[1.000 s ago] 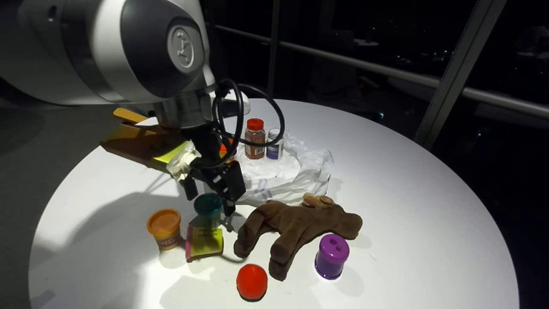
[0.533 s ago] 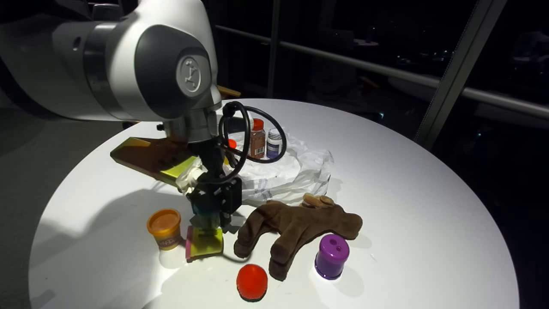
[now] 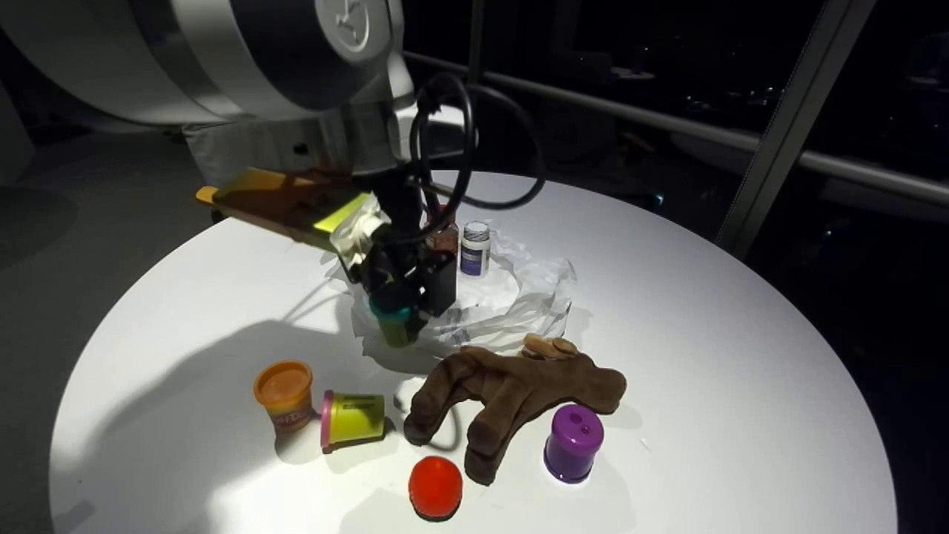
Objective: Pick up all the objects surrounding the white plate and arrange them on the plate
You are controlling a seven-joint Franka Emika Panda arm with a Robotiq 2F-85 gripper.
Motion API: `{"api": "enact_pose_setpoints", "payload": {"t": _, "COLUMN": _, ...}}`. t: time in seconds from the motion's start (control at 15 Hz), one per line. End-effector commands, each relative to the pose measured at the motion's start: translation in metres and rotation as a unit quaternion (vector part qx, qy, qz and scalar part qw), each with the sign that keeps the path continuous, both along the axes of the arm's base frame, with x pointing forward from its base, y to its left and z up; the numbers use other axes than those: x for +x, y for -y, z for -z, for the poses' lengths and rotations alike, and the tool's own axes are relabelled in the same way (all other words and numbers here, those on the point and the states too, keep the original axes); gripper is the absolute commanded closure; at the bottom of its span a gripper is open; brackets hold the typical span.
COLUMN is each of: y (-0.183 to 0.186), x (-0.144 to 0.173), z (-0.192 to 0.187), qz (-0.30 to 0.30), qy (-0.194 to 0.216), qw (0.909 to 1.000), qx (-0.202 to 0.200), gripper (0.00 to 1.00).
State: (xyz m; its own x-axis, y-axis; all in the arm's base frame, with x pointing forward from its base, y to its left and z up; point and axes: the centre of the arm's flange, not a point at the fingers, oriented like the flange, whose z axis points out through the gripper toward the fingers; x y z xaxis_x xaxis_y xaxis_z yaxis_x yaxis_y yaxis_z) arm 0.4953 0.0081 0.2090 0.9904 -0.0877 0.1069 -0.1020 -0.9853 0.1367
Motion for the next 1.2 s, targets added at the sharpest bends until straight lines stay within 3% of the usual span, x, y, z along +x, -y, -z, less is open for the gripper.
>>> {"api": "enact_pose_setpoints", "payload": {"t": 0.0, "y": -0.008, "x": 0.008, "z": -0.080, "qz": 0.013, "qy": 0.038, "qw": 0.9990, "qx": 0.018, "gripper": 0.77}}
{"api": "enact_pose_setpoints", "payload": {"t": 0.13, "y": -0.015, "x": 0.034, "z": -0.101, "qz": 0.027, "qy": 0.049, "qw": 0.9977, "qx": 0.039, "gripper": 0.77}}
{"api": "enact_pose_setpoints", "payload": {"t": 0.4, "y": -0.033, "x": 0.092, "z": -0.100, "qz": 0.061, "qy": 0.042, "qw": 0.9947, "qx": 0.071, "gripper": 0.77}}
{"api": "enact_pose_setpoints", "payload": {"t": 0.87, "y": -0.013, "x": 0.156, "z": -0.035, "qz": 0.090, "qy": 0.013, "qw": 0.9949, "qx": 0.043, "gripper": 0.77}}
{"api": "enact_pose_setpoints", "payload": {"t": 1.13, "y": 0.002, "x": 0.177, "z": -0.002, "qz": 0.062, "qy": 0.004, "qw": 0.9979, "qx": 0.015, "gripper": 0.78}}
